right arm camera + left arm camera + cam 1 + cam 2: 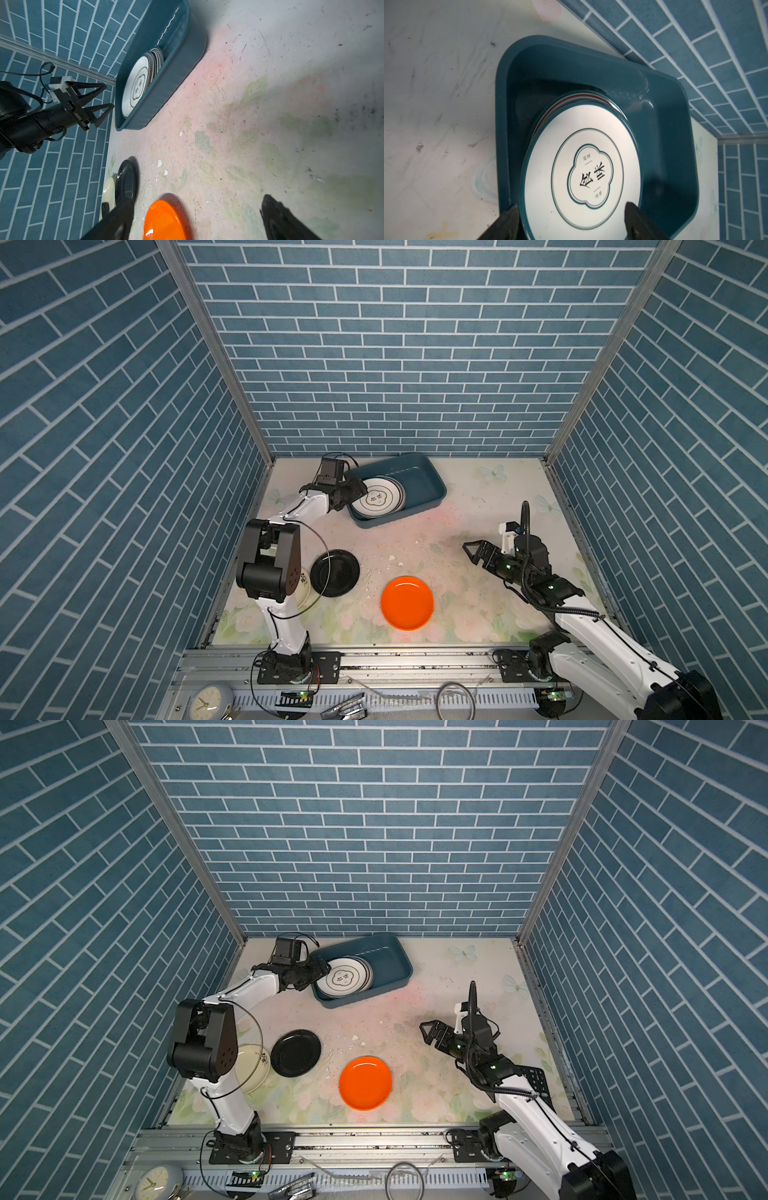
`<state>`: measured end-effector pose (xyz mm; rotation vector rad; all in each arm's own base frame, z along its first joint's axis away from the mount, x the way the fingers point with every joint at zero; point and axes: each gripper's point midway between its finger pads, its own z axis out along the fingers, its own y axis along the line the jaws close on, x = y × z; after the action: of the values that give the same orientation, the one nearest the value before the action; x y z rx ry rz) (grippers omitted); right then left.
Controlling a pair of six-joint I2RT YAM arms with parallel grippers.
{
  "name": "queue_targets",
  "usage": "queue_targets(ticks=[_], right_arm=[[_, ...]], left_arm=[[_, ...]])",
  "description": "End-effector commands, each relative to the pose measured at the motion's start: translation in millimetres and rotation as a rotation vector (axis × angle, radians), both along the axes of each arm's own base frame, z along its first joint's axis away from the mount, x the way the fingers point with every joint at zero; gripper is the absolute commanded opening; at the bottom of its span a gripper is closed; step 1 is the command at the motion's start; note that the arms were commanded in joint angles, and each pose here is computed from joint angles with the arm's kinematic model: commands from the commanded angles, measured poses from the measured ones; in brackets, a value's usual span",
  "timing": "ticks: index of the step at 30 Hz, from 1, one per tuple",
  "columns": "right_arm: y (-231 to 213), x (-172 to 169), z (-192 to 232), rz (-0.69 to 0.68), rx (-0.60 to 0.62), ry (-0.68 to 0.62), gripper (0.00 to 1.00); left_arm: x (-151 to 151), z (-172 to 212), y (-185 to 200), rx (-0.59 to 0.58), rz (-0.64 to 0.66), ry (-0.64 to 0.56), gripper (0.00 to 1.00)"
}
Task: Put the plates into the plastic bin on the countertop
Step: 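Lower the plate into the teal bin with the left gripper while the right gripper withdraws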
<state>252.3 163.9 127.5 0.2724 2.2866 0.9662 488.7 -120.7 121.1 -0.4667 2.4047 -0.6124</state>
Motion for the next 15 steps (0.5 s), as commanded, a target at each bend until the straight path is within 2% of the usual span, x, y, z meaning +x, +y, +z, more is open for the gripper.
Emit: queue_targets(ticks=[1,10,15], right_arm=[[2,3,-7,0.017,-0.016,-0.003,0.95],[10,5,-14,0.043,0.007,0.023,0.95],[12,8,-24,0.045,-0.001,0.049,0.94]], left_arm=[[5,16,-4,0.003,-0.026,-0.040,0.99],[-2,51,-18,-0.002,-0.076,-0.123,1.00],[-24,66,-10,0.067,-0.058,-0.117,1.00]])
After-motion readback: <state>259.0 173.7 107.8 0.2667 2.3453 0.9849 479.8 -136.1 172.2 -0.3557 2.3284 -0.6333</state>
